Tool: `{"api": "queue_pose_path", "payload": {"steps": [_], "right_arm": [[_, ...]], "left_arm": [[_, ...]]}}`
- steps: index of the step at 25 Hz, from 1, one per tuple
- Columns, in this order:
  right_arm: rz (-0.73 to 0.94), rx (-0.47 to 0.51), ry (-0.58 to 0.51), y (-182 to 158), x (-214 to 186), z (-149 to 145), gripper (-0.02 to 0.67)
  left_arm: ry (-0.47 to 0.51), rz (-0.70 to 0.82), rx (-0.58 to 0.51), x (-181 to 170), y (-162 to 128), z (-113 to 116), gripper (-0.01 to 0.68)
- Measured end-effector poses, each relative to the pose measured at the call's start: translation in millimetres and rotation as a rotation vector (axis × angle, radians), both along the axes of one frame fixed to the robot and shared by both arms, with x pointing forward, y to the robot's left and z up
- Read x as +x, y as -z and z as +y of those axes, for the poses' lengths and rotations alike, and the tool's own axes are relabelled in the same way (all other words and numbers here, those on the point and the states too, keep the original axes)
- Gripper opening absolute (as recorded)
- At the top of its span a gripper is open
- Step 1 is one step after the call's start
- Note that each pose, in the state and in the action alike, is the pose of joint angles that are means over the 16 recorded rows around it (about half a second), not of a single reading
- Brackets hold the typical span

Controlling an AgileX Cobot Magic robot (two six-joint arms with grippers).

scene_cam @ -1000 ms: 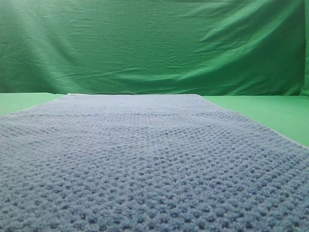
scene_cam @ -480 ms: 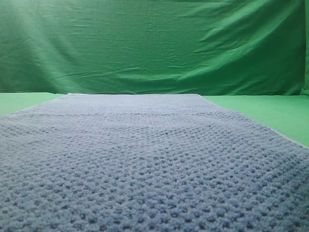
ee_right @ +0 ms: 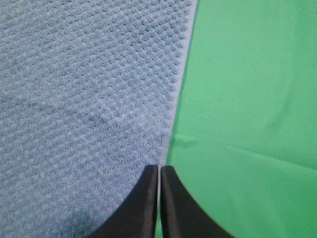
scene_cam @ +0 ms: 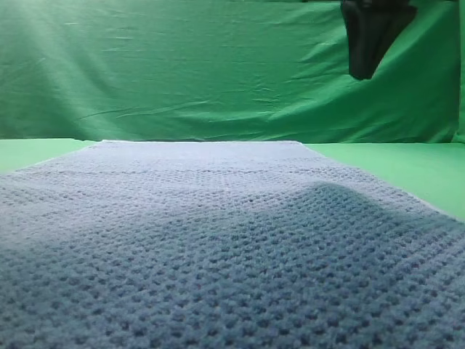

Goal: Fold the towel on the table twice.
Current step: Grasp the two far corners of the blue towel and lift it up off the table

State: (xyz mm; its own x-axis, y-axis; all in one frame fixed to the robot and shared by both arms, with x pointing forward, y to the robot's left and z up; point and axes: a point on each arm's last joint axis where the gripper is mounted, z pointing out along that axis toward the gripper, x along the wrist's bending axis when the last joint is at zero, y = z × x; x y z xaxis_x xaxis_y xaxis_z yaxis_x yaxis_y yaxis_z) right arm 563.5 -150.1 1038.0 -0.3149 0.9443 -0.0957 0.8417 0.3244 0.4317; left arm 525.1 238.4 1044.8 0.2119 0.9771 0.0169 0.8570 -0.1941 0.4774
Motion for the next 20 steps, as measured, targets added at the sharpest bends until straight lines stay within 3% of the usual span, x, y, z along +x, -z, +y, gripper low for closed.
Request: {"api": "queue_pose_path", "payload": {"steps": [6, 10, 13, 20], "right_arm": [[0.051, 0.009, 0.029, 25, 32, 5, 0.009], [0.081, 0.016, 0.029, 38, 46, 5, 0.071], [0.103, 0.025, 0.024, 47, 52, 3, 0.170], [0.133, 0.034, -0.015, 61, 57, 4, 0.453]], "left_arm": [[-0.005, 0.027, 0.058, 39, 26, -13, 0.000], [-0.013, 0.048, 0.060, 58, 42, -18, 0.024], [-0.021, 0.063, 0.045, 67, 50, -22, 0.101], [-0.041, 0.086, 0.001, 75, 60, -27, 0.378]]}}
